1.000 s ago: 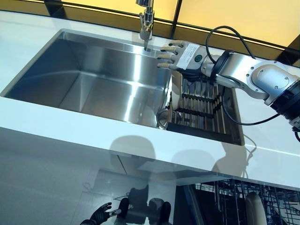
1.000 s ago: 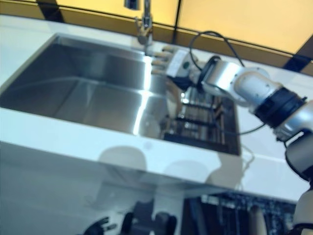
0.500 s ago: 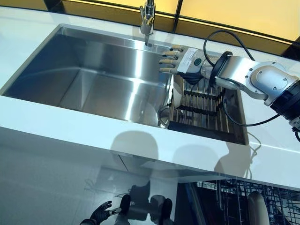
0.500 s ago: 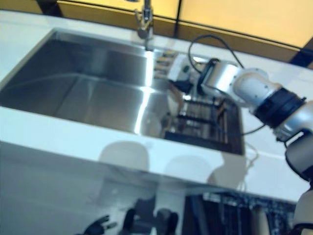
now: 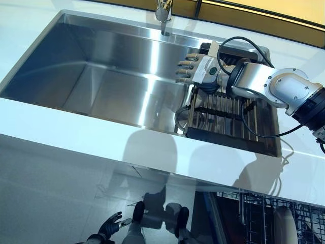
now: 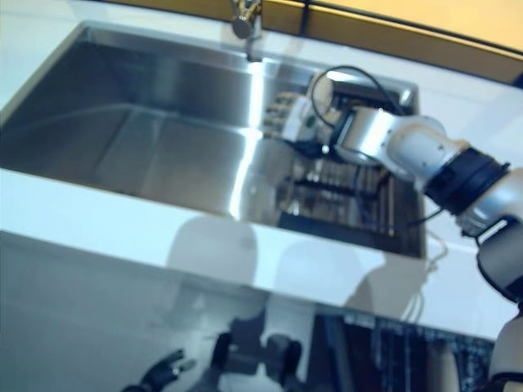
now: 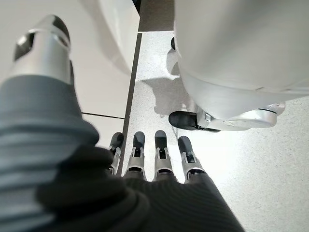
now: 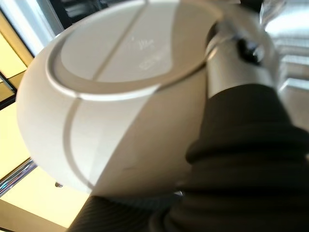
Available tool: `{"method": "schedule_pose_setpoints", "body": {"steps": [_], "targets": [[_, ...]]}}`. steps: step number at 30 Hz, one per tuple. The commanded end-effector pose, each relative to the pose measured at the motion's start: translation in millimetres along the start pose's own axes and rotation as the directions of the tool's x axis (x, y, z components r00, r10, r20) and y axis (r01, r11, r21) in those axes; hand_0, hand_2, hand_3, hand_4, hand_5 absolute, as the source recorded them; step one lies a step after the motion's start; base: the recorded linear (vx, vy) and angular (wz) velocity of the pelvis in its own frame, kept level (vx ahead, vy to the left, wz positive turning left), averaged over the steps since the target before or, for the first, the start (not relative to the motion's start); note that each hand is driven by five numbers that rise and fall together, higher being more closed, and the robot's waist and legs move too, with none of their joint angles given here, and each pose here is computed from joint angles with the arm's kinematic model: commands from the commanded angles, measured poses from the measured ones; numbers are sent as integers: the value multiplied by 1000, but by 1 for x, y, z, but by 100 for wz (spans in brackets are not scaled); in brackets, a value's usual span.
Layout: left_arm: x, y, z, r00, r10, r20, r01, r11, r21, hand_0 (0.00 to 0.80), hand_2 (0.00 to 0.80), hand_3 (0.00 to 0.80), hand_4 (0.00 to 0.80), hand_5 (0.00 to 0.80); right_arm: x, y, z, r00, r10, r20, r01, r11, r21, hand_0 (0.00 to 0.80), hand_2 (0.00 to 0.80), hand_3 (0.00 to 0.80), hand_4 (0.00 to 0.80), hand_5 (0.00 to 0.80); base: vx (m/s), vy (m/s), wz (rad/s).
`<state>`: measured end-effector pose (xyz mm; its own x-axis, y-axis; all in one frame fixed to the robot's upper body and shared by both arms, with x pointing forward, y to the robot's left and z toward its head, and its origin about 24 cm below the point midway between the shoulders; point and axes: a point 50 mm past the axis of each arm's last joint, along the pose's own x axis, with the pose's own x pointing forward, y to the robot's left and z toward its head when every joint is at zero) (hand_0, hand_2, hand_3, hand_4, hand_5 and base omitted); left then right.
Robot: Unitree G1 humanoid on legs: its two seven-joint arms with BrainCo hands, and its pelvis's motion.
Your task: Take plates into dishwasher
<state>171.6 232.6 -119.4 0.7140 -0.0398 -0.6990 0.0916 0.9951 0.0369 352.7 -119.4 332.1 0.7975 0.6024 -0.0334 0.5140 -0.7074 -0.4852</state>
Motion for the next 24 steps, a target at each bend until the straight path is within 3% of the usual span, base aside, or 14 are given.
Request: {"method": "schedule_pose_setpoints", "body": {"steps": [1, 24], "targets": [[0, 10, 16, 997, 9, 77, -8, 1000, -12, 0, 0, 0, 0, 0, -7, -5, -21, 997, 38, -67, -41, 998, -57, 800, 800, 800, 800, 800, 0, 0, 0], [-4, 14, -3, 999, 33, -27, -33, 999, 13, 0, 0, 0, 0, 0, -17, 5, -42, 989, 63, -136, -67, 997, -25, 800, 800, 800, 800, 800, 5, 0, 0]]}}
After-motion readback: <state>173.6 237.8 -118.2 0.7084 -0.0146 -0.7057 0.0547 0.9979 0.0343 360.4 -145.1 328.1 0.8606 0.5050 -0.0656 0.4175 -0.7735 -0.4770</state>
